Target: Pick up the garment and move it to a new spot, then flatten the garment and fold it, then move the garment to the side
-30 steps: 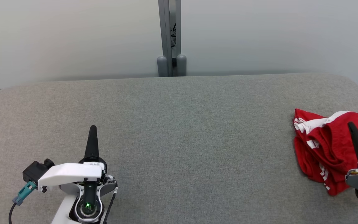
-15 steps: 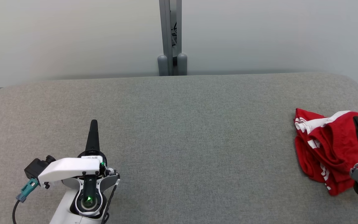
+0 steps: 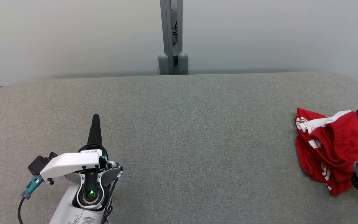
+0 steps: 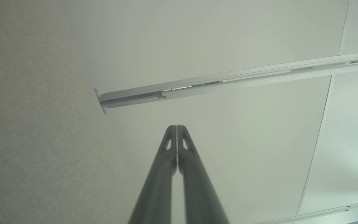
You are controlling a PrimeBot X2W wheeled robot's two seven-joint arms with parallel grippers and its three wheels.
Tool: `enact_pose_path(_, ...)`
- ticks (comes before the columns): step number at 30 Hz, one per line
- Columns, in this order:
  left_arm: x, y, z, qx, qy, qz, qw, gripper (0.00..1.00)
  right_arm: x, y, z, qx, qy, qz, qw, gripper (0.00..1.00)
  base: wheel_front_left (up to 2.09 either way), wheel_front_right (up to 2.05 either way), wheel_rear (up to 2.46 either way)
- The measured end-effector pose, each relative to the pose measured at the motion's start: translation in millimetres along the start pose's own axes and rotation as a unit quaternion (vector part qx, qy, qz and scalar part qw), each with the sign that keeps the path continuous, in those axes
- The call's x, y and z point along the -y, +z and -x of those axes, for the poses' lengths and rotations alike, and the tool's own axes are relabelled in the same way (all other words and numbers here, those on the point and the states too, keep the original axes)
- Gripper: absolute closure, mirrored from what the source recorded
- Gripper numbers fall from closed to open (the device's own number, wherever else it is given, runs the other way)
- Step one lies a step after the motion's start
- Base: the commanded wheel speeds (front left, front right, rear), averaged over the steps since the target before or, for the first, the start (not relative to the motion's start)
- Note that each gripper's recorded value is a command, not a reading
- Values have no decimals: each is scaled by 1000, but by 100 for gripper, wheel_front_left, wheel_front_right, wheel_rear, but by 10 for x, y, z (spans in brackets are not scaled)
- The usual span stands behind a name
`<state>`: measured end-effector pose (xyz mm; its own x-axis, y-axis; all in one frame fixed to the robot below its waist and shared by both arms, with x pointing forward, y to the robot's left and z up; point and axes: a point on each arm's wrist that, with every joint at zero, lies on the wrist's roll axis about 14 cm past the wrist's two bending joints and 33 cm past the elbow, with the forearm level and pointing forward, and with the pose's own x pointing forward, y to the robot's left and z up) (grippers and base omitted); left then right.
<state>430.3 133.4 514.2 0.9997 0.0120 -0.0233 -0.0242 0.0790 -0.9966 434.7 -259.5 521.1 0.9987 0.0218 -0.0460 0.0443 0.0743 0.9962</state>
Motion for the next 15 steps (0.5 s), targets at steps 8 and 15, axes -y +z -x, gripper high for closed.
enact_pose_path(8,17,-6,-26,3,-1,27,1000,100,-31,30,-24,0,9,-29,1000,100,0,0,0)
enact_pose_path(15,50,-14,-52,4,-4,41,999,100,-56,47,-37,0,15,-43,999,100,0,0,0)
